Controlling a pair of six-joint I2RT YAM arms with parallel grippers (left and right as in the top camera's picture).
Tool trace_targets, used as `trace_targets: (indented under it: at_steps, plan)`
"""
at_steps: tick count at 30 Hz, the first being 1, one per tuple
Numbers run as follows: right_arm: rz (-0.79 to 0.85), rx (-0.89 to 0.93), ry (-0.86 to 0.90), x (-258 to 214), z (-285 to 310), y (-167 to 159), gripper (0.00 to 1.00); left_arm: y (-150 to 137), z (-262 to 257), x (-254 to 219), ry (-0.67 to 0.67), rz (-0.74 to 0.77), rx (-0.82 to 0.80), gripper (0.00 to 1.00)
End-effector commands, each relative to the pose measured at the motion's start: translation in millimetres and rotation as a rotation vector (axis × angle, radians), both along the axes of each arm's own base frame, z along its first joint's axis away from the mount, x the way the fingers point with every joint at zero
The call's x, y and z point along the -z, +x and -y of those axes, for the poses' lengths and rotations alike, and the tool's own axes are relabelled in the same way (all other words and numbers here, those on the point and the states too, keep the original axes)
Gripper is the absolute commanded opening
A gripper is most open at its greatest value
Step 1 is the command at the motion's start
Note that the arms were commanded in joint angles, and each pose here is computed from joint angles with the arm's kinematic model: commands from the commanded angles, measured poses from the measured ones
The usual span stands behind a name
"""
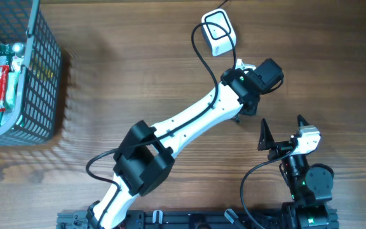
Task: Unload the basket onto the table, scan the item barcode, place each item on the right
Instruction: 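Carry the tissue pack with the left gripper and set it on the table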
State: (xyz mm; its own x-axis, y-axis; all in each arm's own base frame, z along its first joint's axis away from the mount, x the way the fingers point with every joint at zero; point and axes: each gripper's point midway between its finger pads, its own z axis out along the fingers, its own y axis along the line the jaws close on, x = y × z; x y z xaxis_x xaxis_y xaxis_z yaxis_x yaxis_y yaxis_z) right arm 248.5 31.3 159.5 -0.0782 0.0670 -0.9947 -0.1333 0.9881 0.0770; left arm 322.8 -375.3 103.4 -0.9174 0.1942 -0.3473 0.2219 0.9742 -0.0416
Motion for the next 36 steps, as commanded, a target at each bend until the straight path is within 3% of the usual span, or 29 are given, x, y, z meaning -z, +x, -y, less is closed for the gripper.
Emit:
trace_targets:
  at_steps: [1,17,24,31,33,36]
  plan:
    - [0.005,-0.005,0.008,-1,-1,0,1.00,2,5,4,-0.025,-0.015,-0.019,0.41]
    - [0.005,-0.004,0.008,-1,0,0,1.00,-2,11,48,0.011,-0.072,-0.010,0.42]
    - [0.005,-0.004,0.008,-1,0,0,1.00,-5,9,50,0.022,-0.080,-0.005,0.49]
    - [0.005,-0.004,0.008,-1,0,0,1.00,-10,14,49,0.022,-0.079,0.008,0.80]
    - [0.005,-0.005,0.008,-1,-1,0,1.00,-11,13,50,0.024,-0.083,0.009,0.97]
    - [0.005,-0.004,0.007,-1,0,0,1.00,-12,12,45,0.050,-0.074,0.098,1.00]
